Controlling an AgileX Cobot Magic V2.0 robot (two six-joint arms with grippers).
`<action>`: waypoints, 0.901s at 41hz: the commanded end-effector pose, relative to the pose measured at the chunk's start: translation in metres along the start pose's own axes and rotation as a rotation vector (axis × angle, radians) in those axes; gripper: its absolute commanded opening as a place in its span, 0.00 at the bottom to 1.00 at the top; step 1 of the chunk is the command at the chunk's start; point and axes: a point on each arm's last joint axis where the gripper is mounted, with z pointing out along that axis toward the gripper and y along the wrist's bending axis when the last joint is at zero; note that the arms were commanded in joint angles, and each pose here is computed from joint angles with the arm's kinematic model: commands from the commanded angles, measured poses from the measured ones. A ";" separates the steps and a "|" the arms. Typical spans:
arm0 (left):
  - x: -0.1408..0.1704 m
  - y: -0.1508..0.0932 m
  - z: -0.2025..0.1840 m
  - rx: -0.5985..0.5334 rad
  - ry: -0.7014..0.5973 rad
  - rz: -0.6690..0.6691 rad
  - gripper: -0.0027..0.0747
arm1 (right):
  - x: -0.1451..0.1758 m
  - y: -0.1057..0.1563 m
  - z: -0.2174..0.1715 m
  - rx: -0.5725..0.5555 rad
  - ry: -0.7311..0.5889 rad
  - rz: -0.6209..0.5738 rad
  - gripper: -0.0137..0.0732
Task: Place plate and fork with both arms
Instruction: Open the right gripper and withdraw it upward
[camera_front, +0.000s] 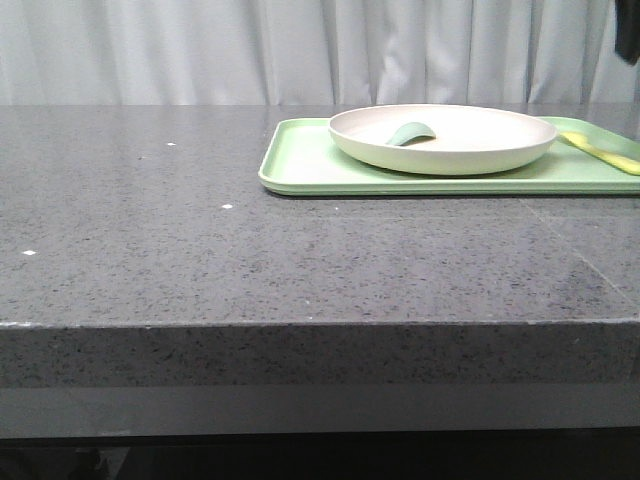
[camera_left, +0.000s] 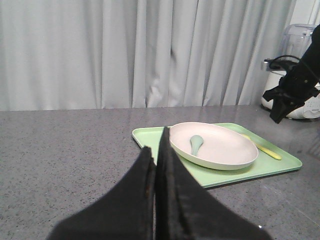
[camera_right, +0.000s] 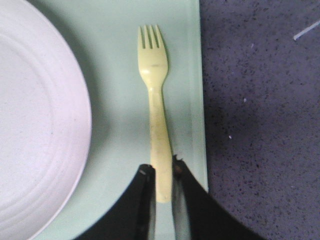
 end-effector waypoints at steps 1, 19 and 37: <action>-0.014 -0.001 0.000 0.004 -0.090 -0.002 0.01 | 0.008 -0.007 -0.049 -0.003 -0.073 0.011 0.05; -0.014 -0.001 0.000 0.004 -0.090 -0.002 0.01 | 0.114 -0.021 -0.119 -0.050 -0.271 0.024 0.03; -0.014 -0.001 0.000 0.004 -0.090 -0.002 0.01 | 0.274 -0.038 -0.140 -0.094 -0.731 0.016 0.03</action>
